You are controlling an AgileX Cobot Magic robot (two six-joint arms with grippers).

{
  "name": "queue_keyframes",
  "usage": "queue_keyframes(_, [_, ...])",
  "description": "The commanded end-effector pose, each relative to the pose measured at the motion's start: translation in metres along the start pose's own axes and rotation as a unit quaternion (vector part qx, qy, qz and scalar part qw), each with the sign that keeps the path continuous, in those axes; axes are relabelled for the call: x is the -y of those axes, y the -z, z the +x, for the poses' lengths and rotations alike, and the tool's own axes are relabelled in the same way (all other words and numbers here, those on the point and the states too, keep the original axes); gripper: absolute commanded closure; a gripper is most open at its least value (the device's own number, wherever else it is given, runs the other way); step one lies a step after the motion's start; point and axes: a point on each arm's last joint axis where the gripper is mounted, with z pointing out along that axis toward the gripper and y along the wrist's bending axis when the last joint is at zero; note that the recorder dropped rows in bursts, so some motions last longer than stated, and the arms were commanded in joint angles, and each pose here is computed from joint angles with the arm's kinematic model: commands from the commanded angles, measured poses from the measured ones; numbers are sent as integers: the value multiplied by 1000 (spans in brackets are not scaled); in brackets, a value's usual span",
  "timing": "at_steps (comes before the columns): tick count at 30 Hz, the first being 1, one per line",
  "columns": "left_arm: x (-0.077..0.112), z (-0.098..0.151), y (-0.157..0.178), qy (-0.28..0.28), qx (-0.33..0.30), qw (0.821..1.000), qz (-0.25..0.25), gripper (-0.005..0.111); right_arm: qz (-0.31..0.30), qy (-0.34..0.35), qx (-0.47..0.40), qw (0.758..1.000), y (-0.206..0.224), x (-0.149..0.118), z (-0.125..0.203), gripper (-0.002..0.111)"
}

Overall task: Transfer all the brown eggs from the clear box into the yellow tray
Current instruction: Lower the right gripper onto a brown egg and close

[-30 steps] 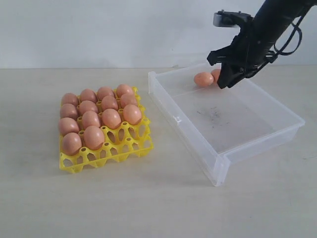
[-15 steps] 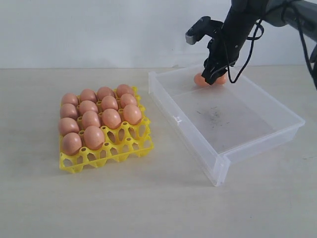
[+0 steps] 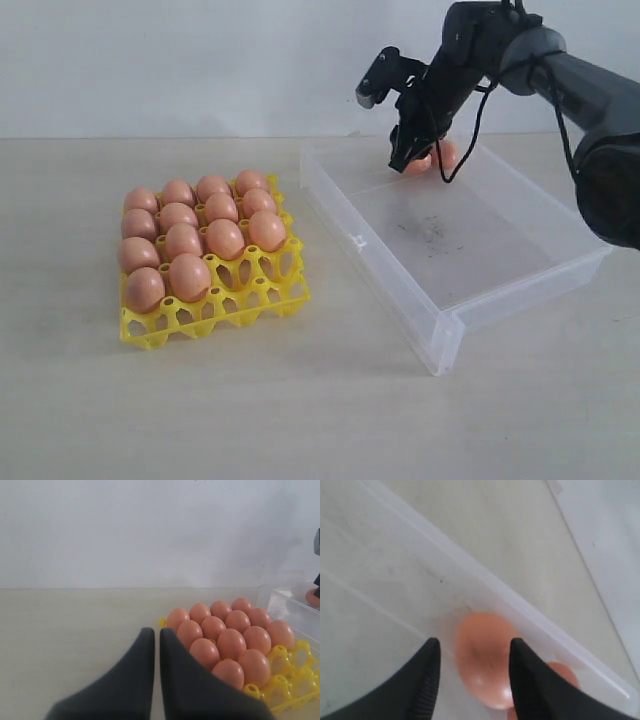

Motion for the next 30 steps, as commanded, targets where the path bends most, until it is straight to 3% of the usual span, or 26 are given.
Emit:
queue_keyframes(1, [0, 0, 0, 0, 2, 1000, 1, 103, 9, 14, 11, 1000, -8, -4, -5, 69])
queue_keyframes(12, [0, 0, 0, 0, 2, 1000, 1, 103, 51, -10, -23, 998, -11, 4, 3, 69])
queue_keyframes(18, [0, 0, 0, 0, 2, 1000, 1, 103, 48, -143, -22, 988, -2, 10, 7, 69])
queue_keyframes(22, [0, 0, 0, 0, 2, 1000, 1, 103, 51, -274, -18, 960, 11, 18, 12, 69])
queue_keyframes(27, [0, 0, 0, 0, 2, 1000, 1, 103, 23, -258, -23, 966, 13, 15, 13, 69])
queue_keyframes(30, [0, 0, 0, 0, 2, 1000, 1, 103, 16, -283, -19, 959, 11, 14, 13, 66])
